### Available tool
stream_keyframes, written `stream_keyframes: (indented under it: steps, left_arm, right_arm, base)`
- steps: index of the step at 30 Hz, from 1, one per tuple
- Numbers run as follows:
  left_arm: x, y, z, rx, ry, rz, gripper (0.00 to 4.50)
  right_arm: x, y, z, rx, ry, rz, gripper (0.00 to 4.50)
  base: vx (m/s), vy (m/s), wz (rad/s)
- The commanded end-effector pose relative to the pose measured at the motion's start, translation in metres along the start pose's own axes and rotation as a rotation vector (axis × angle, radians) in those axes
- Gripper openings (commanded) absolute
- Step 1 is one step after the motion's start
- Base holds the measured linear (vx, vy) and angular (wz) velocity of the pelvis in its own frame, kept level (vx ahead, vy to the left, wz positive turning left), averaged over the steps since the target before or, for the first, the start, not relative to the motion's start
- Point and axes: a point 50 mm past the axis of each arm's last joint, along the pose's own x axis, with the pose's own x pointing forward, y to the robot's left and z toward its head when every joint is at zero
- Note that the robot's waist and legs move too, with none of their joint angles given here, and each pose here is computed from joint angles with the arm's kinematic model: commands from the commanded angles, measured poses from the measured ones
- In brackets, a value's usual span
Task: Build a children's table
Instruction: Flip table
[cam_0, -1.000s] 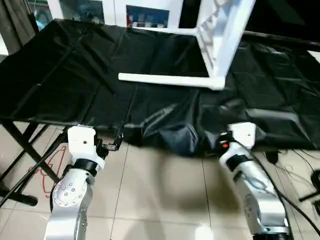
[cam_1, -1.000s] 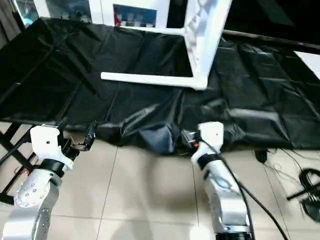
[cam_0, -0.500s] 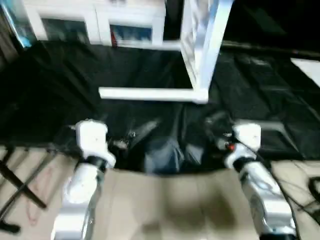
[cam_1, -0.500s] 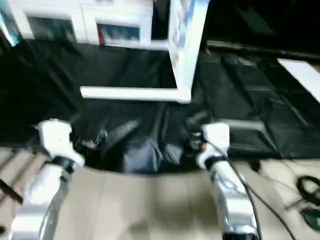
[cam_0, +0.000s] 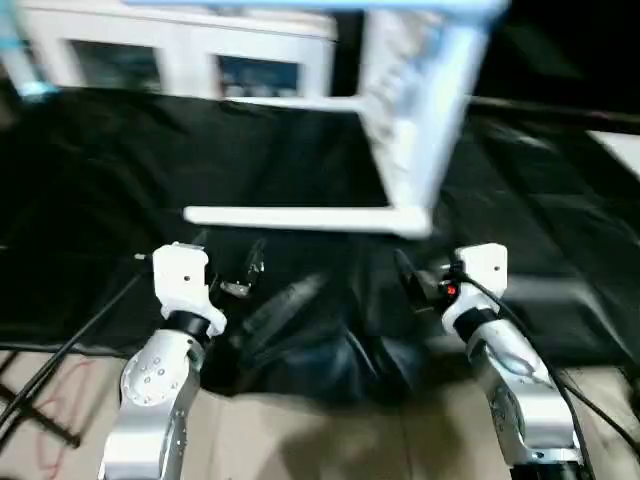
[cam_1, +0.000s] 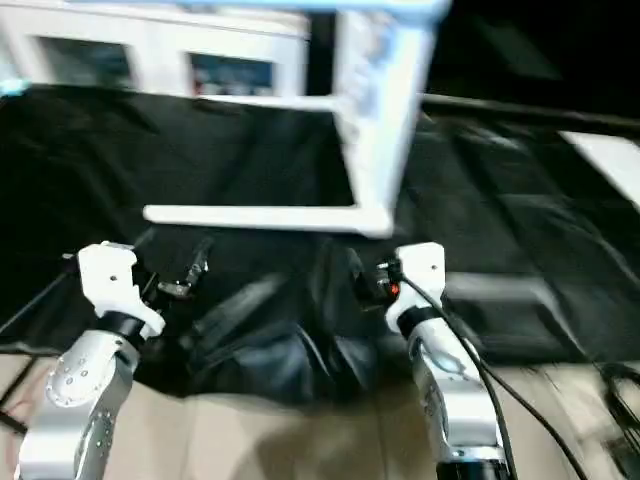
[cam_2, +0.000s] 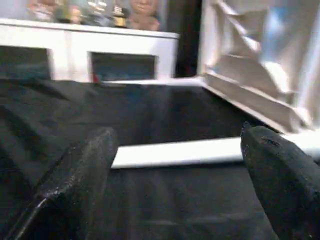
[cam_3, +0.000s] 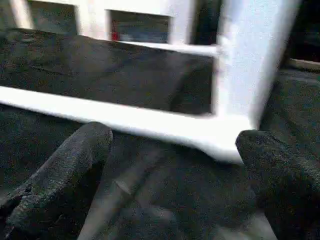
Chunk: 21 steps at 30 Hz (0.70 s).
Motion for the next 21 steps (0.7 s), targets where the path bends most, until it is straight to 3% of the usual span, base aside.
stream_keyframes:
  steps: [1, 7, 13, 15, 21]
  left_arm:
    - [0.001, 0.002, 0.003, 0.009, -0.009, 0.005, 4.44]
    - [0.002, -0.002, 0.002, 0.006, 0.016, -0.013, 4.44]
    - [0.008, -0.009, 0.004, 0.117, 0.017, -0.097, 4.44]
    - [0.012, -0.006, 0.0, 0.204, 0.044, -0.098, 4.44]
    - [0.018, -0.009, 0.001, 0.251, 0.041, -0.136, 4.44]
  right_arm:
    - [0.001, 0.006, 0.003, 0.0, -0.014, 0.026, 4.5]
    - [0.0, 0.007, 0.005, 0.019, -0.031, 0.053, 4.5]
    - [0.0, 0.013, 0.01, 0.001, -0.057, 0.119, 4.5]
    - [0.002, 0.014, 0.008, 0.001, -0.037, 0.135, 4.5]
    - [0.006, 0.012, 0.012, -0.021, -0.039, 0.132, 4.5]
  base:
    - [0.178, 0.059, 0.15]
    - [0.185, 0.042, 0.01]
    - [0.076, -0.058, 0.0]
    - [0.0, 0.0, 0.0]
    - [-0.029, 0.0, 0.04]
